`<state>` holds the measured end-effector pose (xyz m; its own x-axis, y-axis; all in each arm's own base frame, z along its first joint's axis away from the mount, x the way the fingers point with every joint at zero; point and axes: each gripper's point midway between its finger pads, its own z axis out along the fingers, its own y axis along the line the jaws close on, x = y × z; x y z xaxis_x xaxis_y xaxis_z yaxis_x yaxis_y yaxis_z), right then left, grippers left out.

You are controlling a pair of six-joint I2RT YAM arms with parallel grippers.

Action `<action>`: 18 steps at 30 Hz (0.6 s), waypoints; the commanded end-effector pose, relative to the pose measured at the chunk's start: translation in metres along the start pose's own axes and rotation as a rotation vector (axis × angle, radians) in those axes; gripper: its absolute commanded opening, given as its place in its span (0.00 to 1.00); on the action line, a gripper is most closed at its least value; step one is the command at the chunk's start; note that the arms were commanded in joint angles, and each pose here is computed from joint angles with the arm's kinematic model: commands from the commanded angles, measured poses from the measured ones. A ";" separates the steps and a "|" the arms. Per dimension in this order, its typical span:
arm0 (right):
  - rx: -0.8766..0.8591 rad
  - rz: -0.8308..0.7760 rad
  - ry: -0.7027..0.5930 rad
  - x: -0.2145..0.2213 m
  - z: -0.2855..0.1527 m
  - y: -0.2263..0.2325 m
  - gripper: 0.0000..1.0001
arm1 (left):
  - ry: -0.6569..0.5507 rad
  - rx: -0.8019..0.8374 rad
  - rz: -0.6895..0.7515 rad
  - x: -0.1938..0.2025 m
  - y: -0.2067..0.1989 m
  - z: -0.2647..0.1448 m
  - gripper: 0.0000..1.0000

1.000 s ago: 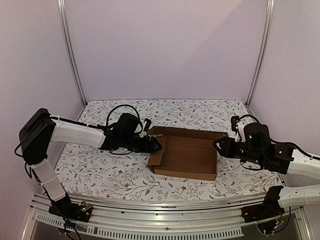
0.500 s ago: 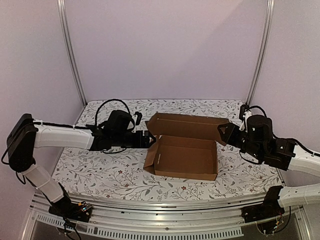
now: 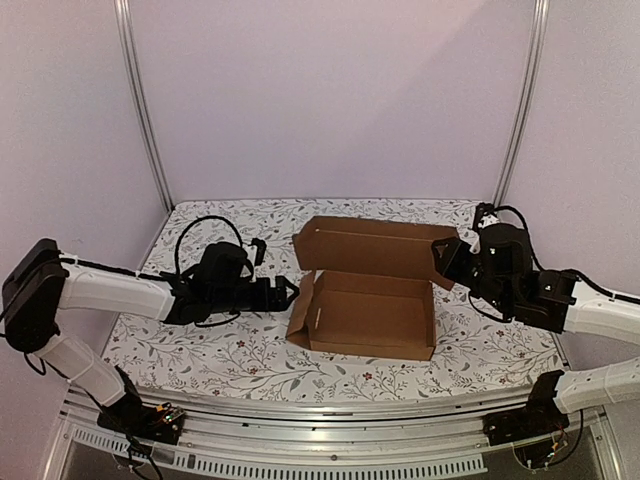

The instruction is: Fold the paper box

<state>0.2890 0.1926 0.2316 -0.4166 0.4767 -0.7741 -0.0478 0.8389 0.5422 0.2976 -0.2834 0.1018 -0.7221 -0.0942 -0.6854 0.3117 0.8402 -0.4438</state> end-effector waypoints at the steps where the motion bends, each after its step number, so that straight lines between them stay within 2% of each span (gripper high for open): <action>1: 0.013 0.027 -0.081 -0.025 0.005 0.009 0.41 | -0.003 0.094 -0.027 0.007 -0.003 0.015 0.96; 18: 0.038 -0.011 -0.079 -0.029 0.027 0.022 0.42 | 0.031 0.335 -0.224 0.017 -0.005 0.053 1.00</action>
<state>0.3181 0.2055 0.2456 -0.3732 0.4751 -0.7968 -0.0195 0.8547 0.5188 0.3125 -0.3074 0.0473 -0.8120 -0.1944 -0.5504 0.3007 0.6687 -0.6800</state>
